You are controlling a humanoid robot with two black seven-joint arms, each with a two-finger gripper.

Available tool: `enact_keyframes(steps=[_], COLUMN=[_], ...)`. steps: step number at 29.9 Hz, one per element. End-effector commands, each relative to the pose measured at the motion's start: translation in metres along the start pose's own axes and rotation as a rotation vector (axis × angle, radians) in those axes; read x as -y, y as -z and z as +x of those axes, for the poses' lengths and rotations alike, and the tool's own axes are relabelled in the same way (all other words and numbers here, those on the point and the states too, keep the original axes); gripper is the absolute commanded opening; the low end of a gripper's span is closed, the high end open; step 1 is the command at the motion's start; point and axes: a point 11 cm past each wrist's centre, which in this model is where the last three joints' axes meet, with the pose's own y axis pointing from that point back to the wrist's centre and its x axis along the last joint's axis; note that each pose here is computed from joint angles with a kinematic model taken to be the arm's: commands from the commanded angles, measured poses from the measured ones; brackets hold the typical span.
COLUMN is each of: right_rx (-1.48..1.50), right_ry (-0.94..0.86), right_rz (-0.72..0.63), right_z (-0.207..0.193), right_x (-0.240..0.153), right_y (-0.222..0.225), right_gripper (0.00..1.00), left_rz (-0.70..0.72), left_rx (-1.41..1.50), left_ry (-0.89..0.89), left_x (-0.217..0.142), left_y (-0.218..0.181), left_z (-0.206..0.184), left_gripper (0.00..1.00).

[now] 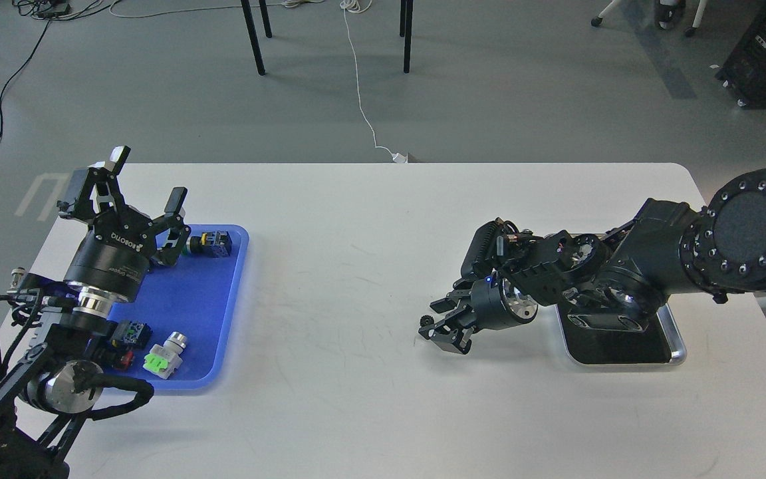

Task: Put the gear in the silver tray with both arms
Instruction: 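Reach the right gripper to the gear on the table and grasp it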

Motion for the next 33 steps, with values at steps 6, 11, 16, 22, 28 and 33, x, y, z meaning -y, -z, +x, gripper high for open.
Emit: enact_keyframes(steps=[6, 11, 16, 22, 28, 33], right_rx=[-0.006, -0.007, -0.005, 0.042, 0.044, 0.044], right_ry=[-0.022, -0.028, -0.027, -0.041, -0.041, -0.038], right_rz=[0.0, 0.0, -0.001, -0.005, -0.005, -0.005], right_z=[0.0026, 0.0026, 0.0019, -0.0013, -0.0012, -0.0023], right_x=[0.0004, 0.0007, 0.0007, 0.0031, 0.0031, 0.0029], right_y=[0.0001, 0.0003, 0.0, 0.0017, 0.0016, 0.0017], right_gripper=[0.43, 0.43, 0.42, 0.42, 0.42, 0.42], left_rz=[0.0, 0.0, 0.0, 0.004, 0.005, 0.004], left_rx=[0.0, 0.0, -0.001, -0.002, -0.005, -0.004], left_ry=[0.0, 0.0, 0.001, -0.002, 0.0, -0.002], left_x=[0.0001, 0.0001, -0.0003, -0.0023, -0.0024, -0.0023], left_y=[0.0005, 0.0005, 0.0006, 0.0017, 0.0025, 0.0021], left_z=[-0.0007, -0.0007, -0.0009, -0.0004, -0.0012, -0.0008], left_gripper=[0.98, 0.98, 0.98, 0.98, 0.98, 0.98])
